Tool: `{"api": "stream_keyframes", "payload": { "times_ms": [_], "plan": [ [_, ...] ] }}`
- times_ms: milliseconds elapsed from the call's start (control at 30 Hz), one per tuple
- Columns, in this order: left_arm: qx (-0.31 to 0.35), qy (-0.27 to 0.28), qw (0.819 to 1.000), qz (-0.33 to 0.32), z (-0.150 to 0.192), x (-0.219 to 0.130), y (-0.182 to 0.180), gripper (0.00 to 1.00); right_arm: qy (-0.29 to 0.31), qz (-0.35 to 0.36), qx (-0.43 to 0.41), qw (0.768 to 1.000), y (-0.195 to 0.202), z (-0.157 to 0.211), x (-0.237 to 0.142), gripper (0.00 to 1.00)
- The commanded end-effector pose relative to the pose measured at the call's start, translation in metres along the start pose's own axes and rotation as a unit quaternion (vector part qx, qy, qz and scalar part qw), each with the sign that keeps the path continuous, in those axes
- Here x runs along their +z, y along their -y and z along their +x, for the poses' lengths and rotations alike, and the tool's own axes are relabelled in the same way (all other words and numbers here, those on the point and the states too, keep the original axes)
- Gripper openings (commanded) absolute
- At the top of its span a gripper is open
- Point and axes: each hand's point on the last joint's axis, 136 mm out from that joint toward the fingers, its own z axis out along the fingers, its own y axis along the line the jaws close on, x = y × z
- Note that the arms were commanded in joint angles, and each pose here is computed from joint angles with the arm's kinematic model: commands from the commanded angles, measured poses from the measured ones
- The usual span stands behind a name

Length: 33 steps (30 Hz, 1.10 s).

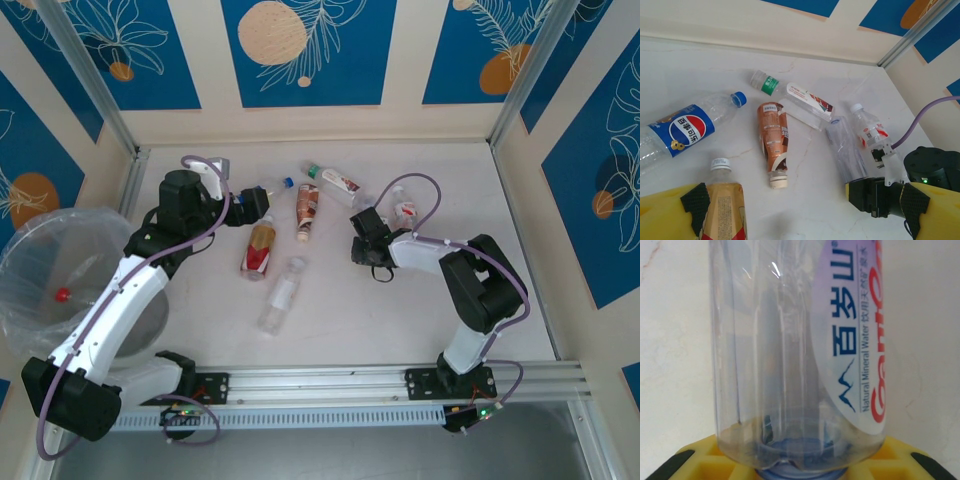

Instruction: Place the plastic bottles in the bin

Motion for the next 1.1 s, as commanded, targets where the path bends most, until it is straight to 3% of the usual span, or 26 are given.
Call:
{"api": "stream_keyframes", "payload": {
  "times_ms": [0,133,400,633,833,1067],
  "plan": [
    [0.014,0.011,1.0,0.002,-0.009,-0.003,0.006,0.99,-0.003,-0.018,-0.01,1.0,-0.006,0.003,-0.007,0.11],
    [0.012,0.005,1.0,-0.001,-0.007,0.0,0.005,0.99,0.002,-0.011,-0.003,1.0,-0.002,0.001,-0.015,0.0],
    [-0.002,-0.012,1.0,-0.001,-0.003,0.012,0.002,0.99,0.022,-0.014,0.032,0.999,0.004,0.0,-0.031,0.0],
    [-0.011,-0.028,0.999,-0.042,0.0,0.02,-0.012,0.99,0.063,-0.042,0.011,0.997,-0.004,-0.007,-0.053,0.0],
    [-0.008,-0.035,0.999,-0.027,0.003,0.026,-0.006,0.99,0.093,-0.069,0.006,0.993,-0.015,-0.015,-0.07,0.0],
    [0.001,-0.053,0.998,-0.021,0.01,0.033,0.002,0.99,0.109,-0.169,0.002,0.98,-0.049,-0.023,-0.092,0.0]
  ]
}}
